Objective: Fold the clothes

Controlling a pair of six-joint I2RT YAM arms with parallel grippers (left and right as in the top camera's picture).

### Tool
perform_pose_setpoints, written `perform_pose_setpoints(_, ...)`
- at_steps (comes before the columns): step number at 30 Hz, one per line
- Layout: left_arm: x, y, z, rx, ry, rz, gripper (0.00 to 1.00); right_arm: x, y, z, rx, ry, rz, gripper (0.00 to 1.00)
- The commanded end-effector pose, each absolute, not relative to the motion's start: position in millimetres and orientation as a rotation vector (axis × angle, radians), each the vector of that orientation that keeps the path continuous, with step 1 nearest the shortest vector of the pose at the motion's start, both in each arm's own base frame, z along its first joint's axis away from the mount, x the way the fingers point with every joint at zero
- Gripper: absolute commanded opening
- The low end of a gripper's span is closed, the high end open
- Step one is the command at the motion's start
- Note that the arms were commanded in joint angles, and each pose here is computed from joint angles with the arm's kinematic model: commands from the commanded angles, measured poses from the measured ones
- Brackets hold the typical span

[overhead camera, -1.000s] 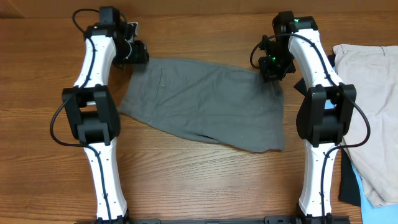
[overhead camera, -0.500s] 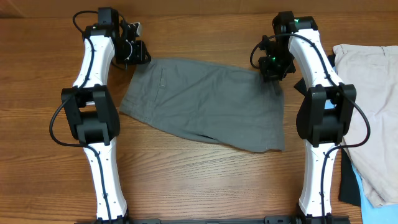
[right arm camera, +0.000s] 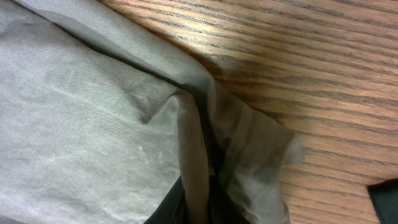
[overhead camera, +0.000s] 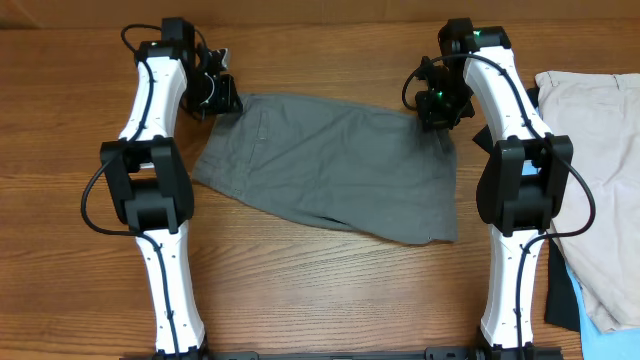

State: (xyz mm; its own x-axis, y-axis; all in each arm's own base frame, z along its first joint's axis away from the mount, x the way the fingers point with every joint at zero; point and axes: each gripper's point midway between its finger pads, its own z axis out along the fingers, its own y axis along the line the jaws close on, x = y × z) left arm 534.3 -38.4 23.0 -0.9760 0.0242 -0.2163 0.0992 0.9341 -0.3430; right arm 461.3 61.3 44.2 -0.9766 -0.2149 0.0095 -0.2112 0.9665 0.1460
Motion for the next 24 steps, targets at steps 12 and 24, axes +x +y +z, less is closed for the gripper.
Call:
perform_pose_setpoints(12, 540.4, -62.6, 24.0, 0.391, 2.860, -0.212, 0.42, 455.6, 63.3, 40.9, 0.322, -3.065, -0.244, 0.12)
perform_pose_setpoints(24, 541.1, -75.4, 31.9, 0.507, 2.821, -0.189, 0.04, 455.8, 65.6, 41.4, 0.283, -3.067, -0.263, 0.04)
